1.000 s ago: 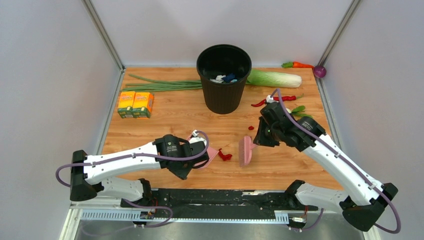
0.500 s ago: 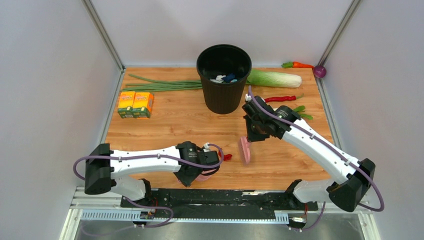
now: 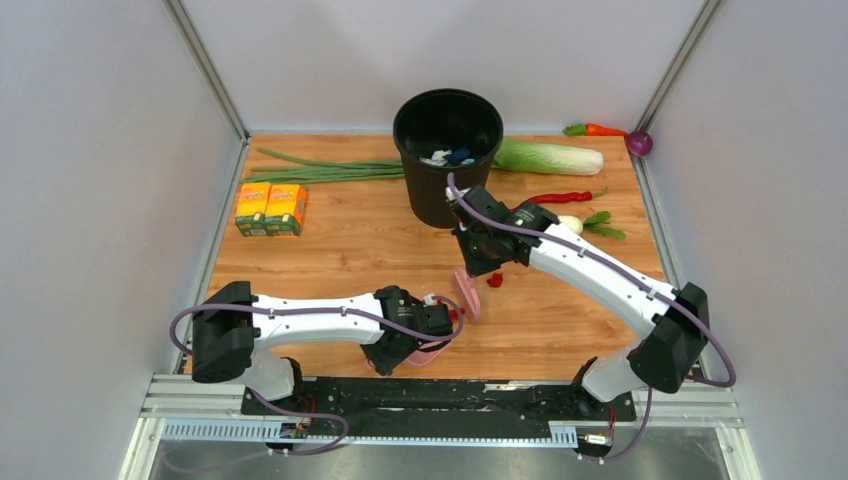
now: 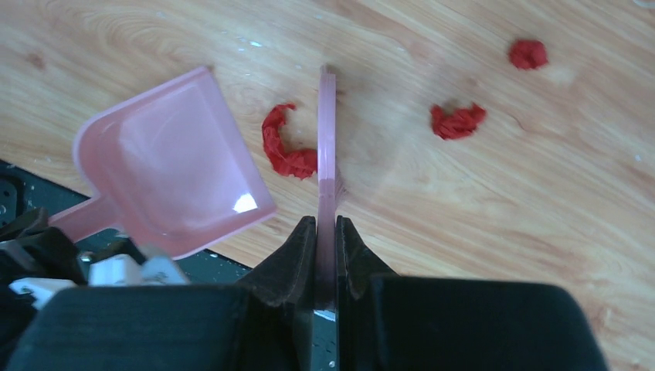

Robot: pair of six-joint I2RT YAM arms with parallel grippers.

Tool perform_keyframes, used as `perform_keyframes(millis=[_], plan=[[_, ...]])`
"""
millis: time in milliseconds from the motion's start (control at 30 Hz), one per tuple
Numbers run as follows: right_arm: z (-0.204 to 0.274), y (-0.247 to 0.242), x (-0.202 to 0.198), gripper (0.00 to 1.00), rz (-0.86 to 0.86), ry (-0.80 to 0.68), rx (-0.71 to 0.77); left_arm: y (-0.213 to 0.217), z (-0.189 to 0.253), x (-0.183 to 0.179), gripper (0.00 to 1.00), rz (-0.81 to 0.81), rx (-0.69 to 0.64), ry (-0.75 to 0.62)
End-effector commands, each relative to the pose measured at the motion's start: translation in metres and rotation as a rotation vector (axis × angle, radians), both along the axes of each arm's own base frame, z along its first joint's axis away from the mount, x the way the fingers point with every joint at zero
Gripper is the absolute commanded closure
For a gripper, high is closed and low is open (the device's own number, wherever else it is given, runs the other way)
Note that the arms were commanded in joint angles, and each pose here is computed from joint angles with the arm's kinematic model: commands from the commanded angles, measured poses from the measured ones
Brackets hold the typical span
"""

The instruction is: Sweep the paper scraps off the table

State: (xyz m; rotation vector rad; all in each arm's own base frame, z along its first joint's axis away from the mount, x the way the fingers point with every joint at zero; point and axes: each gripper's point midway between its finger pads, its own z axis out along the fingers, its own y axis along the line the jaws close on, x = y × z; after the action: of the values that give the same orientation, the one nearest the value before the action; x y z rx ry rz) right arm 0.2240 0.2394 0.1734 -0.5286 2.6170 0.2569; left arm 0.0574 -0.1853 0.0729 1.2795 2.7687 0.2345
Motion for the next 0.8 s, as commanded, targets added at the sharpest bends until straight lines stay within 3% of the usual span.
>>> perform_keyframes(millis=[0,300,767], plan=[[0.003,0.046,-0.009,1.00,0.192,-0.032,0.027,-0.013,0.000,-0.002,1.00,-0.056,-0.033,0.029],[-0.008,0.079,-0.049,1.00,0.349,0.020,0.034,-0.013,-0.006,-0.004,1.00,-0.061,-0.018,0.046],[0.046,0.091,-0.081,1.00,0.415,0.033,0.292,-0.027,0.011,0.007,1.00,-0.055,-0.101,-0.024]])
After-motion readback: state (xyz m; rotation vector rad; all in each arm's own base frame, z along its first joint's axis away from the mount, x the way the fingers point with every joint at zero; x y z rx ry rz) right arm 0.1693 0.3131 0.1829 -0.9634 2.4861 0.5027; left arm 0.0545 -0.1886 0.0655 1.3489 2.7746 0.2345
